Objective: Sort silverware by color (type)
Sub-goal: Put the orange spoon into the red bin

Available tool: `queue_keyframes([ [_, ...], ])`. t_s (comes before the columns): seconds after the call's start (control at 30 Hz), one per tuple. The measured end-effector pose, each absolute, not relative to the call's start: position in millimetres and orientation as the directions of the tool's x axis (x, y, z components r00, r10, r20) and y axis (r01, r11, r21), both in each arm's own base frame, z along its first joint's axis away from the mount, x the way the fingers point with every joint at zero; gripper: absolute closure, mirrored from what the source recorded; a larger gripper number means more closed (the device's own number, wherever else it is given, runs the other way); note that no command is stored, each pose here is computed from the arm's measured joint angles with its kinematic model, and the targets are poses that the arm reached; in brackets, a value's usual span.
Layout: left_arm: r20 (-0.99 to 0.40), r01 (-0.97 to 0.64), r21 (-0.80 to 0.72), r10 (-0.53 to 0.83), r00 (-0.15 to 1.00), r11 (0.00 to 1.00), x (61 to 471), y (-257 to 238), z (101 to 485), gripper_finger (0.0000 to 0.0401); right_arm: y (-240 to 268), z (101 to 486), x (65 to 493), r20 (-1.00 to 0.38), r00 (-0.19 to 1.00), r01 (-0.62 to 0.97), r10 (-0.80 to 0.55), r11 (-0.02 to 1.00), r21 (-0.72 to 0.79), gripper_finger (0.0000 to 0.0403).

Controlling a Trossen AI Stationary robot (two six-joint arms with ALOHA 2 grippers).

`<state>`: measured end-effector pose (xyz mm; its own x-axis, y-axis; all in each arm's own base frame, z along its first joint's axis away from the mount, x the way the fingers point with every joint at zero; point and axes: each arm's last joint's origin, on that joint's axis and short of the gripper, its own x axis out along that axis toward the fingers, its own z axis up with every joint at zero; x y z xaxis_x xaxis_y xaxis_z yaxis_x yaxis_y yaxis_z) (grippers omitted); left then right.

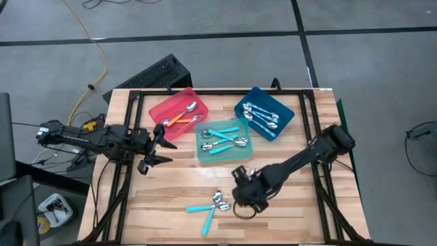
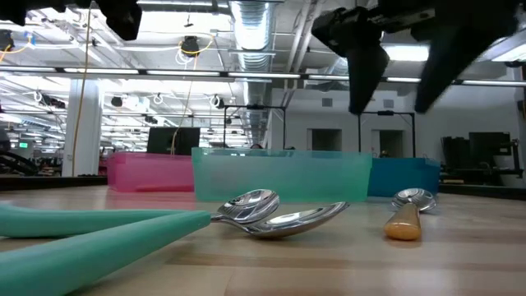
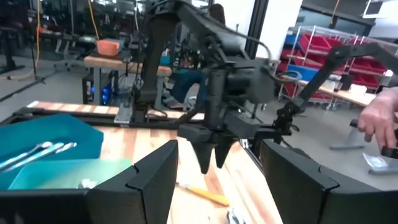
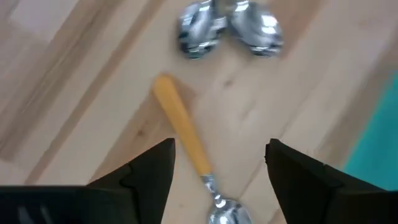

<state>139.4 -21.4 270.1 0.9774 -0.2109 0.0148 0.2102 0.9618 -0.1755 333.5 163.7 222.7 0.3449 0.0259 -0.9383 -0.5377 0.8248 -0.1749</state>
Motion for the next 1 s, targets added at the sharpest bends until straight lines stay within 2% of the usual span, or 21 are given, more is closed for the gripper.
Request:
queue_keyframes([
  [0.17, -0.032, 0.201, -0.199, -0.211, 0.977, 0.959, 139.5, -21.4, 265.6, 0.0187, 176.2, 206.8, 348.2, -0.971, 0.236, -0.612, -0.026, 0.773, -0.17, 0.0131],
  [0.33, -0.048, 0.197, -0.205, -0.211, 0.976, 0.959, 139.4, -21.4, 264.0, 0.0187, 174.7, 204.8, 354.1, -0.969, 0.245, -0.635, -0.025, 0.752, -0.18, 0.0131],
  [0.77, -0.075, 0.19, -0.196, -0.208, 0.975, 0.962, 139.2, -21.2, 261.4, 0.0187, 172.7, 171.7, 333.1, -0.987, 0.141, -0.668, -0.077, 0.729, -0.152, 0.0131],
  [1.0, -0.076, 0.186, -0.195, -0.204, 0.976, 0.963, 139.3, -21.1, 261.4, 0.0187, 183.6, 159.2, 335.0, -0.982, 0.167, -0.663, -0.089, 0.727, -0.179, 0.0131],
])
